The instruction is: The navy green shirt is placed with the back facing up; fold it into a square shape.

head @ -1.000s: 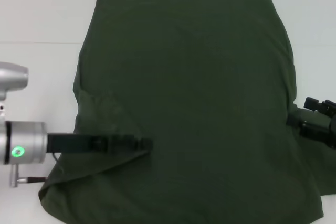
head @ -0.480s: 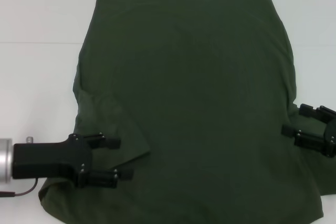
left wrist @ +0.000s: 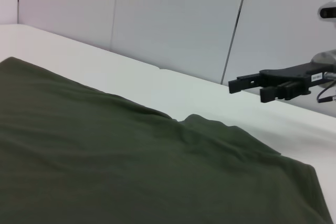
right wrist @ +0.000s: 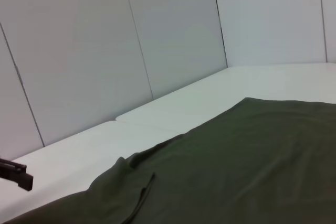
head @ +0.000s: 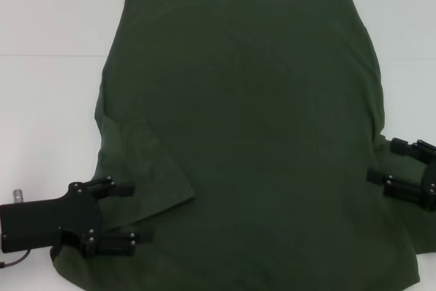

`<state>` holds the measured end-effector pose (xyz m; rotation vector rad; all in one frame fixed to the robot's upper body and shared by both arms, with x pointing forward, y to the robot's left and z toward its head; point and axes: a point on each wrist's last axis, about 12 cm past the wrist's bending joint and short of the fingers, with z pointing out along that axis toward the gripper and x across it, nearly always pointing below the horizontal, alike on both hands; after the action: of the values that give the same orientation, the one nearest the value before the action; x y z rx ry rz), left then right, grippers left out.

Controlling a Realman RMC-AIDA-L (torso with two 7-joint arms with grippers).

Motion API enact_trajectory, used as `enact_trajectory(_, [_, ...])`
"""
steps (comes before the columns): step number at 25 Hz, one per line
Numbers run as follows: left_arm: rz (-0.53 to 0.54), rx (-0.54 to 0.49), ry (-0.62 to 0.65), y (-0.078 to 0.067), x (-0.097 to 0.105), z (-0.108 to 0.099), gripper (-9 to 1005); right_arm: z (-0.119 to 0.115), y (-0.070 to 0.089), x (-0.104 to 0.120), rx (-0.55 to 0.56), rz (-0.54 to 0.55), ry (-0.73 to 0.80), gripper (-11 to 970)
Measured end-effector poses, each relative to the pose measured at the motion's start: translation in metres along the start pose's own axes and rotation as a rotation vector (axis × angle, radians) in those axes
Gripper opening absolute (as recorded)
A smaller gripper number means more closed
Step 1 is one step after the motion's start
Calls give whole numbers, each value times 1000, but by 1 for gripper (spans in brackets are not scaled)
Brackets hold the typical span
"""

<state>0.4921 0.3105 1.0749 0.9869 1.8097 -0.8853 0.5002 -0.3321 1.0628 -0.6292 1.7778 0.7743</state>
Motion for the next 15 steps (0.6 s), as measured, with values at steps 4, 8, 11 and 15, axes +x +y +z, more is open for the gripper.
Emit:
enact_trajectory(4, [6,-15,-5,0,1,-3,935,-18,-2,-4,24,47,9,916])
enact_trajectory(8, [-2,-17,-8,1,-2,-4,935,-49,-8,-23,68,210,38,916])
enact_trajectory(11, [-5,-4,-11,2,-5,-3,935,-76,-12,-42,106,374,88,916])
enact_trajectory(15, [4,10,-12,3,-8,-3,935,-105,-20,-63,151,585,168,916])
